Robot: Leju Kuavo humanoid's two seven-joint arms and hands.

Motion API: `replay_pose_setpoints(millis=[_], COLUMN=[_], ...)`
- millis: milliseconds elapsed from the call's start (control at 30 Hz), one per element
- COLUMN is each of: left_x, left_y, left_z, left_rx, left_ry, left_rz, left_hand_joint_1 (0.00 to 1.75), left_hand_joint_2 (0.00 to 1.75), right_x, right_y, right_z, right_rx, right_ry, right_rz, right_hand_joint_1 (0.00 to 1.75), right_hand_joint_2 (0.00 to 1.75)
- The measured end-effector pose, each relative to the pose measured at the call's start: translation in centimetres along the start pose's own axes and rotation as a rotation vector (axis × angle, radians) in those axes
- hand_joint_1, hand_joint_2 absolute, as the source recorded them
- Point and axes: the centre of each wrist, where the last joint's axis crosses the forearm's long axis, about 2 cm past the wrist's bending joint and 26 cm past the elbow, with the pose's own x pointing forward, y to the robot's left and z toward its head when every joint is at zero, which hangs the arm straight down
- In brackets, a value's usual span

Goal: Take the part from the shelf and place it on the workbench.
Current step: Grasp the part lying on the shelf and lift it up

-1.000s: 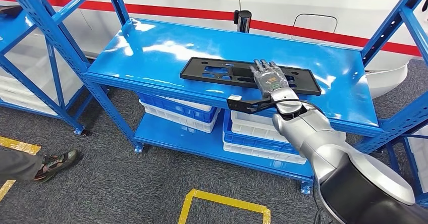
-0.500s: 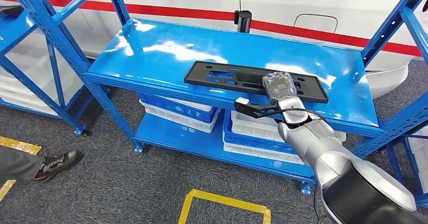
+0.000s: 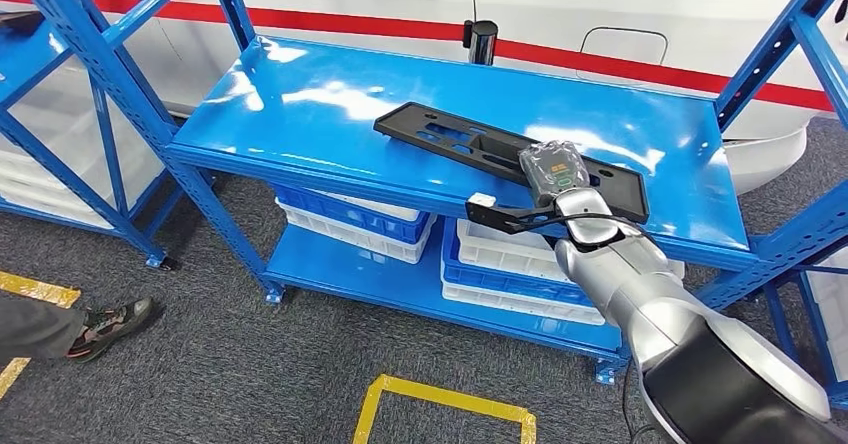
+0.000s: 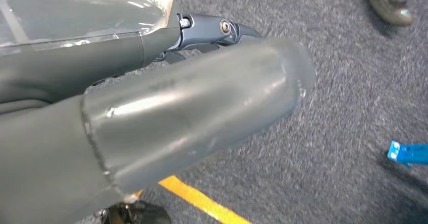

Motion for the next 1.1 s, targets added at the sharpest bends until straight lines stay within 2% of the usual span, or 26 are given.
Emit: replay_pose_setpoints(millis=[67,167,300,467,600,867,1100], left_x=[0.0,-0.2,-0.3,-0.3,-0.4,-0.1,0.1], left_y=[0.0,0.2,0.5,0.7,0.8,1.0,1.1], left_z=[0.0,0.1,0.2,0.2,0.2,-0.1,-0.3], left_rx=[0.006,0.027,0.072,0.08,0.079,0.095,0.109], left_ry=[-0.002,0.0,0.0,-0.003,-0.008,-0.019,-0.029], left_rz=[-0.003,-0.015,-0.038,-0.037,-0.028,-0.015,-0.007], left_hand_joint_1=[0.0,0.0,0.0,0.0,0.0,0.0,0.0], left_hand_joint_2=[1.75,1.75,1.75,1.75,1.75,1.75,1.75], right_x=[-0.1,-0.2,-0.4,-1.0,-2.3,-4.5,-5.2], right_y=[-0.4,-1.3,-4.3,-7.3,-8.8,-8.0,-8.1], right_z=[-0.2,-0.6,-1.7,-2.4,-1.7,1.2,2.0], right_rx=[-0.011,-0.07,-0.214,-0.328,-0.431,-0.507,-0.534], right_ry=[-0.011,-0.09,-0.24,-0.284,-0.297,-0.265,-0.254], right_rz=[-0.009,-0.041,-0.101,-0.133,-0.13,-0.14,-0.149], right_hand_joint_1=[1.6,1.61,1.63,1.64,1.63,1.62,1.62], right_hand_joint_2=[1.75,1.75,1.75,1.75,1.75,1.75,1.75])
